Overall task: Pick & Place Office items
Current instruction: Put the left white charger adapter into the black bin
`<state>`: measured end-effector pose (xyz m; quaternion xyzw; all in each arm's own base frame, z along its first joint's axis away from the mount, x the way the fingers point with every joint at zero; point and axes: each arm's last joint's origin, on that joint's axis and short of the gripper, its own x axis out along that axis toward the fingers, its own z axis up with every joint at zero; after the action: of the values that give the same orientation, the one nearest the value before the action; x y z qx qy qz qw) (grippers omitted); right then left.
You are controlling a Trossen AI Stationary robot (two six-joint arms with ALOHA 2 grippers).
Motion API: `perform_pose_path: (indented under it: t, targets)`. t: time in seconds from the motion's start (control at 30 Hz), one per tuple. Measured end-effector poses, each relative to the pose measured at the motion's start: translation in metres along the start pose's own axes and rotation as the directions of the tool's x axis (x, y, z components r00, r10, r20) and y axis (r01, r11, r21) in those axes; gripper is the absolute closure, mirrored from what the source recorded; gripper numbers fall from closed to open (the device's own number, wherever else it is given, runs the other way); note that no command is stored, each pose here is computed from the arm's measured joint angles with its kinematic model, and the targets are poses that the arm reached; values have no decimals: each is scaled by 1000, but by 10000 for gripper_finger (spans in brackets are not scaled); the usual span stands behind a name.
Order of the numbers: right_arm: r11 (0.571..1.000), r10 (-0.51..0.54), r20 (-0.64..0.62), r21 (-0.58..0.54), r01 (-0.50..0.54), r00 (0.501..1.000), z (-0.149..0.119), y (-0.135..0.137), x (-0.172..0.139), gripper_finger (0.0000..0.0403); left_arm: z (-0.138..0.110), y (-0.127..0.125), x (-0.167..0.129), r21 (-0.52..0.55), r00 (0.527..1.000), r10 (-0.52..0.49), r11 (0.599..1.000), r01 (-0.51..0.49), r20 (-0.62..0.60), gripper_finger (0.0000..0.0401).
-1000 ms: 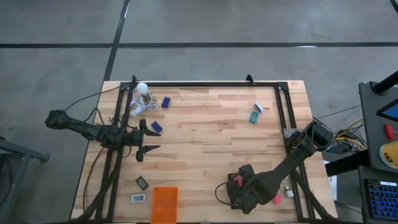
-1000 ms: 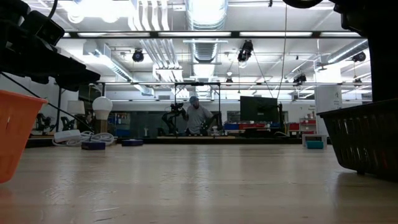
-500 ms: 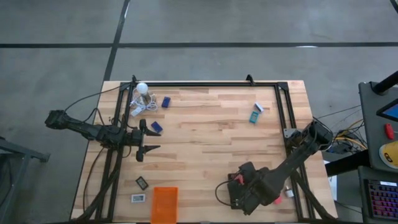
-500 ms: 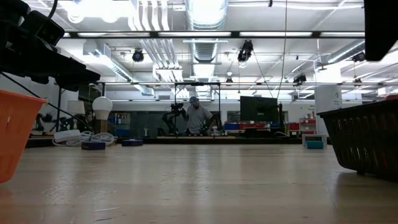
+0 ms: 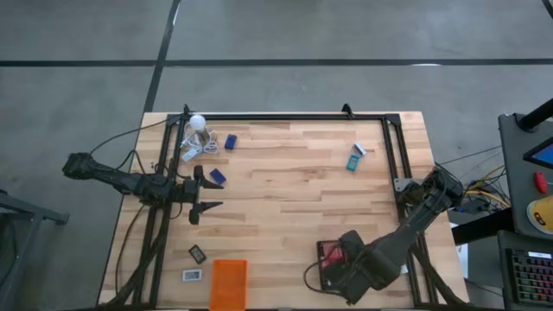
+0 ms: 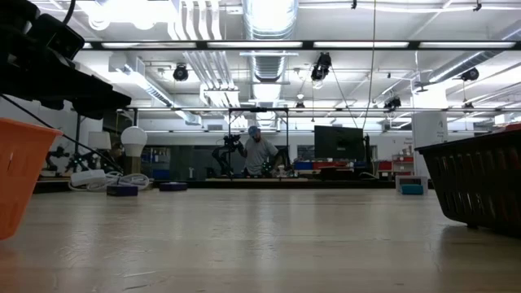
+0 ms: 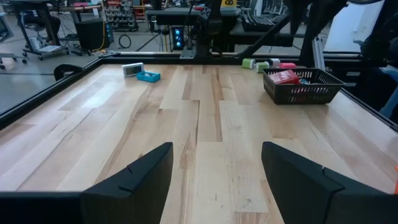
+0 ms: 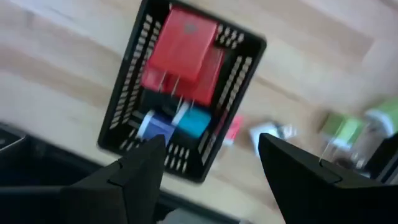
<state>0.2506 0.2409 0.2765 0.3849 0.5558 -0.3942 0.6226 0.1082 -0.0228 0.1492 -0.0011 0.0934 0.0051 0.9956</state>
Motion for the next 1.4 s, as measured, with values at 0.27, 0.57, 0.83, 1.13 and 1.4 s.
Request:
perform_pose_path:
  t: [0.27,0.57,0.83,1.13,1.4]
  targets:
    - [968,-3,-3,251,4,1000,-28,-13,0,135,0,0,0,0,1000,0,1000,0,0,149]
    - [953,-10,-78,300,33,997,-36,-13,4,109,0,0,0,0,1000,0,1000,0,0,149]
    - [999,-41,-30,-17,41,999,-34,-17,15,109,0,0,0,0,1000,0,1000,0,0,149]
    - [757,-75,-18,-651,46,997,-35,-22,23,132,0,0,0,0,1000,0,1000,0,0,149]
    - [920,-62,89,-381,91,994,-32,-25,34,154,0,0,0,0,1000,0,1000,0,0,149]
